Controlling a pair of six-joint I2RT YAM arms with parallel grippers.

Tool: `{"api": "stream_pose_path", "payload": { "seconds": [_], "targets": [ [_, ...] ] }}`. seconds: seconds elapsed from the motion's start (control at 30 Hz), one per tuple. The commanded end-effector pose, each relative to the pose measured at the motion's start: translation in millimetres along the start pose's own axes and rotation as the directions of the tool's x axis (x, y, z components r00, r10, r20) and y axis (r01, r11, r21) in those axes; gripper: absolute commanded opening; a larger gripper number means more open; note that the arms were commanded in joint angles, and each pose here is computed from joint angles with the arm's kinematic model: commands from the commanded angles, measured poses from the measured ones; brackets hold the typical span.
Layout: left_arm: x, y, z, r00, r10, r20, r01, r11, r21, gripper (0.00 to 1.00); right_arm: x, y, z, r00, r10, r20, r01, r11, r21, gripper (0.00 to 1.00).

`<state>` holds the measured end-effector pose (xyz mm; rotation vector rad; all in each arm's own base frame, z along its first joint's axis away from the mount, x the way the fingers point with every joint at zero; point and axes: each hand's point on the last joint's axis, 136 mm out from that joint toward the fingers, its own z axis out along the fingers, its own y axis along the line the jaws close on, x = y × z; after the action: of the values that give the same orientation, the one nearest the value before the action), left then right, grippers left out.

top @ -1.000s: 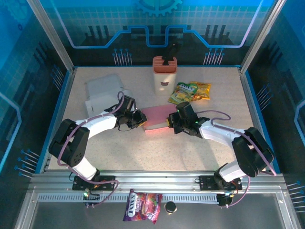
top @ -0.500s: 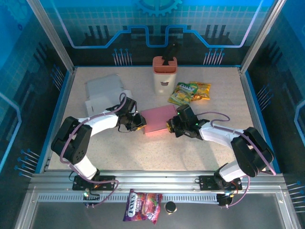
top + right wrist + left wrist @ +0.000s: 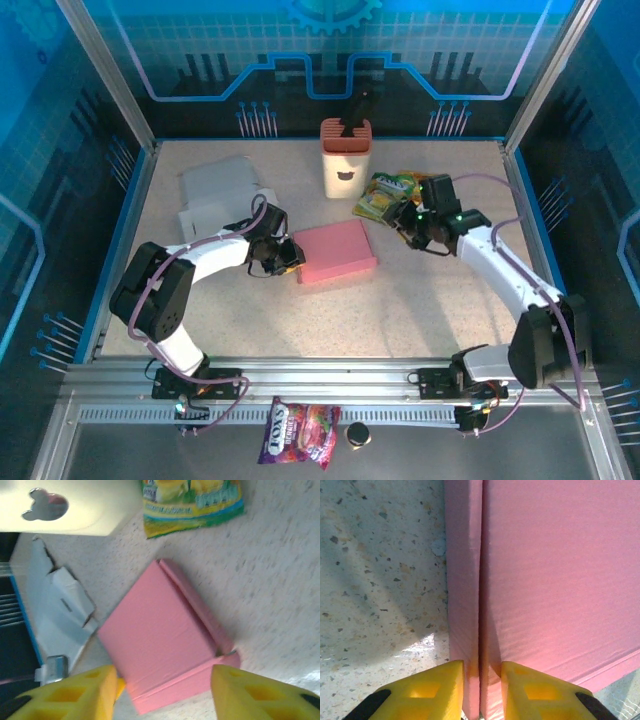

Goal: Fold the paper box

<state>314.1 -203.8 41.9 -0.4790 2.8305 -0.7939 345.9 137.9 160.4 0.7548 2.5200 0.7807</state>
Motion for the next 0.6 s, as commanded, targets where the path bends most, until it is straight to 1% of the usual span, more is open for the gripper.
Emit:
{"api": "stream_pose_path", "payload": {
  "seconds": [0.0, 0.1, 0.27, 0.43, 0.5, 0.57],
  "targets": [
    [-3.2, 1.1, -1.2, 1.0, 0.03, -0.003, -0.03, 0.999, -0.022, 0.27, 11.7, -10.1, 24.6, 0.949, -0.255, -0.183, 0.262, 0.965, 0.013, 0.46],
    [-3.5, 1.1, -0.5, 0.999, 0.042, -0.007, -0.042, 0.999, -0.022, 0.27, 16.0, -5.9, 45.2, 0.899, -0.34, -0.277, 0.355, 0.935, 0.004, 0.44],
    [-4.0, 1.1, 1.0, 0.999, 0.046, -0.009, -0.046, 0.999, -0.024, 0.27, 27.8, -10.7, 75.7, 0.821, -0.423, -0.384, 0.454, 0.891, -0.011, 0.54],
    [-4.9, 1.8, 2.3, 0.999, 0.052, -0.014, -0.052, 0.998, -0.032, 0.27, 38.8, -24.5, 97.2, 0.771, -0.445, -0.455, 0.492, 0.871, -0.019, 0.56],
    [-4.3, 2.8, 3.0, 0.998, 0.054, -0.018, -0.054, 0.998, -0.036, 0.27, 44.8, -24.3, 103.4, 0.753, -0.459, -0.471, 0.5, 0.865, -0.044, 0.55],
    [-4.0, 2.6, 3.6, 0.998, 0.058, -0.02, -0.059, 0.998, -0.037, 0.27, 51.4, -26.0, 109.8, 0.738, -0.467, -0.487, 0.51, 0.859, -0.05, 0.49]
  ]
}}
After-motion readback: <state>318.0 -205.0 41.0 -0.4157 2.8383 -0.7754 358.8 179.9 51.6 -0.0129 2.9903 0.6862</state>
